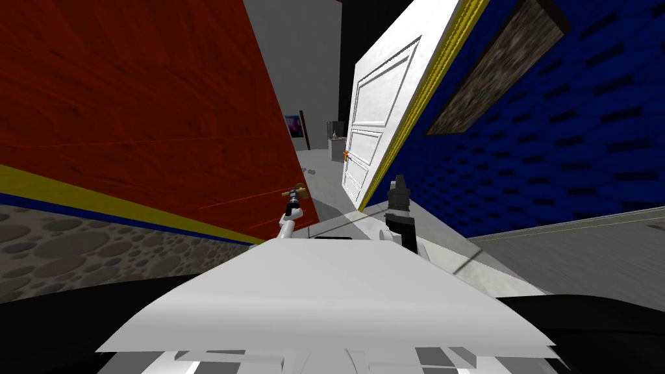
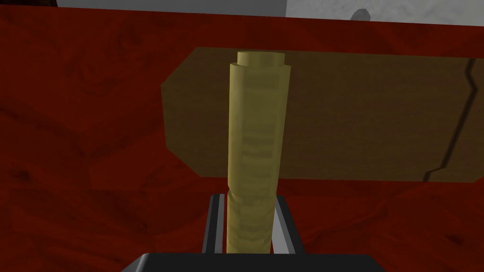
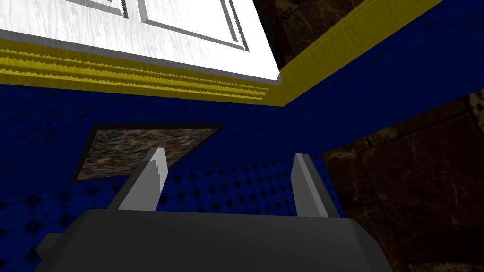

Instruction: Push the door open

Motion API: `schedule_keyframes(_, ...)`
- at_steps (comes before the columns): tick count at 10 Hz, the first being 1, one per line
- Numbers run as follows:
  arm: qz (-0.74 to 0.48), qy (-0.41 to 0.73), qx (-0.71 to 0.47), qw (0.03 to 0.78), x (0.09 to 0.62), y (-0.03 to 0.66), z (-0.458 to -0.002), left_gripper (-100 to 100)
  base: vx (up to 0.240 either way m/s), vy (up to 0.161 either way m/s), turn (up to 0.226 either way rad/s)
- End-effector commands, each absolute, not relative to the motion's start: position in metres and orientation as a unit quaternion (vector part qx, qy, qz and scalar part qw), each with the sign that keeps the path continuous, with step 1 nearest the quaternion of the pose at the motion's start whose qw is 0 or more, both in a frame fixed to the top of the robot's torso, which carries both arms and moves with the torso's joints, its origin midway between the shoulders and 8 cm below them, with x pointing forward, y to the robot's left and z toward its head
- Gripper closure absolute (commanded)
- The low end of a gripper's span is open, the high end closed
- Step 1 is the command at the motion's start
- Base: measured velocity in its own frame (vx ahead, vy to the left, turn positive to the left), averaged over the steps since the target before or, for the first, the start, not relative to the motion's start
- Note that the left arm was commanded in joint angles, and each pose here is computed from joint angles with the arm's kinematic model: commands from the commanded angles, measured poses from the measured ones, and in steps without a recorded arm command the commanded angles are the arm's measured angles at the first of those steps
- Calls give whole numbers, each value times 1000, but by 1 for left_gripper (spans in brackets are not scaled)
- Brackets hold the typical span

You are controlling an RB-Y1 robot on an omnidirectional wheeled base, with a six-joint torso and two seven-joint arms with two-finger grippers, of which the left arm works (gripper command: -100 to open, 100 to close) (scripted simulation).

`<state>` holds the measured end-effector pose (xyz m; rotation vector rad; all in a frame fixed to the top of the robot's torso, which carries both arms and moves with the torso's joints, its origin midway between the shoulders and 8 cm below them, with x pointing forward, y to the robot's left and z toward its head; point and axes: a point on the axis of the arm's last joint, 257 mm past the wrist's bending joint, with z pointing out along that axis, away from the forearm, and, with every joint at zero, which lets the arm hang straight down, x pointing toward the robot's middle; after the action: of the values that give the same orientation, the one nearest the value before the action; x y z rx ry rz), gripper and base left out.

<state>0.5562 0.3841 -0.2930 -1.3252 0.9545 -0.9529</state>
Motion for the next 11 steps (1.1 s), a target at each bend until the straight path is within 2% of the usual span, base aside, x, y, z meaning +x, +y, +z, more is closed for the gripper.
schedule_keyframes(1, -408, 410, -567, 586, 558, 386, -292, 100, 99, -10, 130)
schedule_keyframes(6, -408, 413, -564, 587, 563, 390, -291, 100, 176, -20, 119)
schedule_keyframes(11, -410, 416, -563, 585, 572, 393, -291, 100, 201, -42, 185)
